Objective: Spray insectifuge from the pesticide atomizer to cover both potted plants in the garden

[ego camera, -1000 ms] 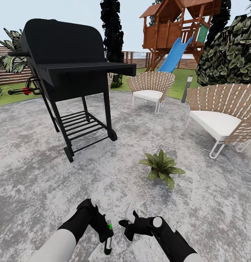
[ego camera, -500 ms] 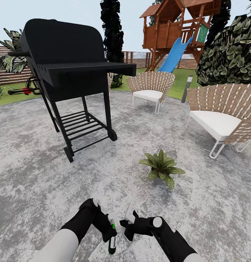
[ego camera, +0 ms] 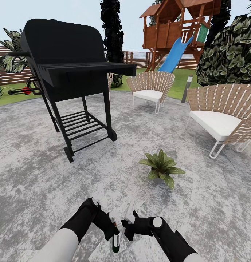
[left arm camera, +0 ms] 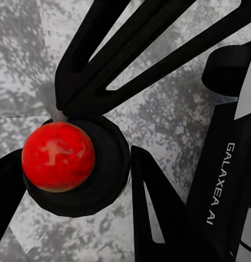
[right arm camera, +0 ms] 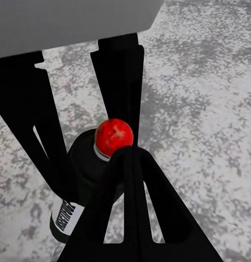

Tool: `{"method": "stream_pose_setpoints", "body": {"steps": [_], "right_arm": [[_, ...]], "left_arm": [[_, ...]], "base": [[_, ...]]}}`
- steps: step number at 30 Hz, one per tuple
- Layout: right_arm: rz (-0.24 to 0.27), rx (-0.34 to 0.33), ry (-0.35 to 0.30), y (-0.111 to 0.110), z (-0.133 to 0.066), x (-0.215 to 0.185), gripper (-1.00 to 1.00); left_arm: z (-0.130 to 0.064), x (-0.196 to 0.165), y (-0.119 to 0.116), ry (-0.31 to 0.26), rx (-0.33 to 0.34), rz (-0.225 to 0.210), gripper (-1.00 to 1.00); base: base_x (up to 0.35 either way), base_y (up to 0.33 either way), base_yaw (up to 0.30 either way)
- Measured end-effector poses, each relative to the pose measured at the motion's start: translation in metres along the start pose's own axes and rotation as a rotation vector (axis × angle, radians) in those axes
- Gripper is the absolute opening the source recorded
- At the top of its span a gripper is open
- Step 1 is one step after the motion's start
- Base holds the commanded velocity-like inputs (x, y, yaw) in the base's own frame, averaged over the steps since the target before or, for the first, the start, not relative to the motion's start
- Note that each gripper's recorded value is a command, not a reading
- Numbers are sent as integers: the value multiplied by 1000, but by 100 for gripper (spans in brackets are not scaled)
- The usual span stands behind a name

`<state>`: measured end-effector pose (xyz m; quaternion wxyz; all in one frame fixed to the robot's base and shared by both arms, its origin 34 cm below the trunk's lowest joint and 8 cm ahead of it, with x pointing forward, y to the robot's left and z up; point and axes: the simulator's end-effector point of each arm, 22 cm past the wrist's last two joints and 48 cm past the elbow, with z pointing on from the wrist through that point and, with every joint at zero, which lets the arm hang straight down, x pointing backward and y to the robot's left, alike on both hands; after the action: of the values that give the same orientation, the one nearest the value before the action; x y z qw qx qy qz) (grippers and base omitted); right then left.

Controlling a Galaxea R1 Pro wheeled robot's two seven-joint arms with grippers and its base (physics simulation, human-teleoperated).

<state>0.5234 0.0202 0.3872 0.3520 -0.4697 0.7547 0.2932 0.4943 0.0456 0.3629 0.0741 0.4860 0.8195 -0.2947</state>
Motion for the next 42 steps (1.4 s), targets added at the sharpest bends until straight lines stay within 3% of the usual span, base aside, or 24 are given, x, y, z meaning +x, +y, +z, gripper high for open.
{"method": "stream_pose_setpoints", "body": {"steps": [11,15,27,28,32,35,38,40,42], "right_arm": [[0,0,0,0,0,0,-100],[1,-1,1,0,0,1,-100],[4,0,16,0,-2,9,-100],[5,0,18,-1,-2,10,100],[7,2,27,-2,-4,15,100],[23,-3,47,1,-4,27,100],[70,-24,96,13,-3,56,100],[124,-27,151,24,-4,88,100],[148,24,188,19,-9,115,100]], "left_arm": [[-2,18,5,30,-5,-9,-100],[-12,44,21,54,-30,-5,-100],[-42,110,53,131,-91,-55,-100],[-45,117,56,138,-97,-62,-100],[-57,152,67,177,-119,-105,-100],[-54,172,68,201,-130,-140,-100],[-46,189,75,219,-191,-164,-100],[-40,194,82,207,-245,-189,-100],[-39,191,91,163,-292,-227,-100]], "base": [[0,0,0],[0,0,0],[0,0,0],[0,0,0],[0,0,0],[0,0,0],[0,0,0],[0,0,0],[0,0,0]]}}
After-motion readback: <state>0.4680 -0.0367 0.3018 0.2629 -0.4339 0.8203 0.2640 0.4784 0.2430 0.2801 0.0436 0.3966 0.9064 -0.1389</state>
